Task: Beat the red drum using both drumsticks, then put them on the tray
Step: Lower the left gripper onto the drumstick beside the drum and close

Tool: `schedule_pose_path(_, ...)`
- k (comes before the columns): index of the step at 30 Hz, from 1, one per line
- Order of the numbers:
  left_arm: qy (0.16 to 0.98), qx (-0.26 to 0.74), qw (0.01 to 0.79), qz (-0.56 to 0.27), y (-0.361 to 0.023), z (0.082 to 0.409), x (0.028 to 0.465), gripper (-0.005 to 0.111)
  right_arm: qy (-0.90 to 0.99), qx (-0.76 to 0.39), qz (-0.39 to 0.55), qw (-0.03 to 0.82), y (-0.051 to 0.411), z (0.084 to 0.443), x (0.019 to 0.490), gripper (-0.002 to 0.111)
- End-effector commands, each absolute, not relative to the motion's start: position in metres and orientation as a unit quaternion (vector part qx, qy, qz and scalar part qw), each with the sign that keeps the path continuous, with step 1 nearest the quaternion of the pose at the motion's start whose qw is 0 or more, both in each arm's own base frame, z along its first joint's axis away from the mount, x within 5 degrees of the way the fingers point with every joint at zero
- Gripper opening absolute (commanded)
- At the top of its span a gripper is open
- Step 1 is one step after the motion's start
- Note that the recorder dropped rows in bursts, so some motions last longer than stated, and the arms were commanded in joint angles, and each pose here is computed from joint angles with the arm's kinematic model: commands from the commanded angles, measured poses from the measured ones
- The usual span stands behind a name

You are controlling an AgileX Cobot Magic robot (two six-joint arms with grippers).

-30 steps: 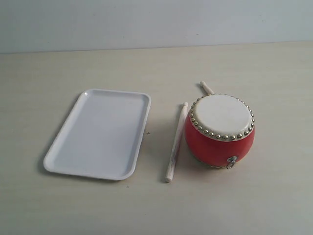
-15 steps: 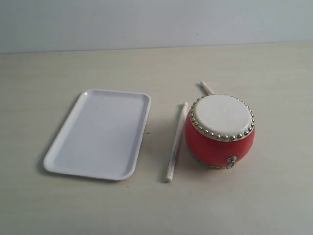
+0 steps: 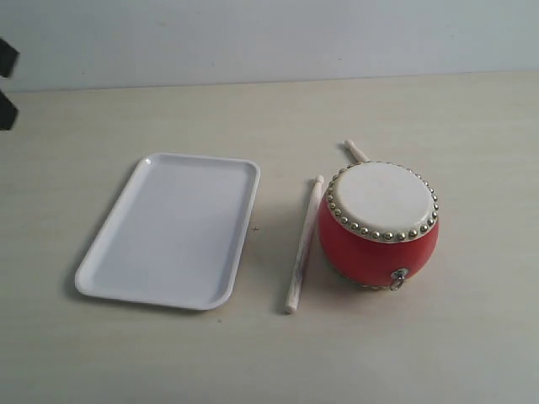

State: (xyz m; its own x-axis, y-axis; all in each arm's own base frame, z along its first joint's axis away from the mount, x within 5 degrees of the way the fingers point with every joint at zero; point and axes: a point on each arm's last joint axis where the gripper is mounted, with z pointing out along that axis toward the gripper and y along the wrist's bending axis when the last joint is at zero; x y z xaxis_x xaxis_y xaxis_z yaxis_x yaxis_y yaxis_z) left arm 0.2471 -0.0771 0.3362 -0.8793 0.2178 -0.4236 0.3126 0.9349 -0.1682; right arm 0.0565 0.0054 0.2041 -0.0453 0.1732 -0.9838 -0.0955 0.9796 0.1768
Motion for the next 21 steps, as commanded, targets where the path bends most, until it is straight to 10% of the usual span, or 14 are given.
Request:
schedule_pose_path(1, 0.961, 0.175, 0.182, -0.113, -0.133, 0.324, 0.235, 0.0, 0.713, 0.027, 0.097, 0.694, 0.005, 0.204, 0.056, 0.0)
schedule_pose_path(21, 0.958, 0.183, 0.025, -0.22, -0.284, 0.214, 0.235, 0.018, 0.713, 0.027, 0.097, 0.694, 0.005, 0.204, 0.056, 0.0)
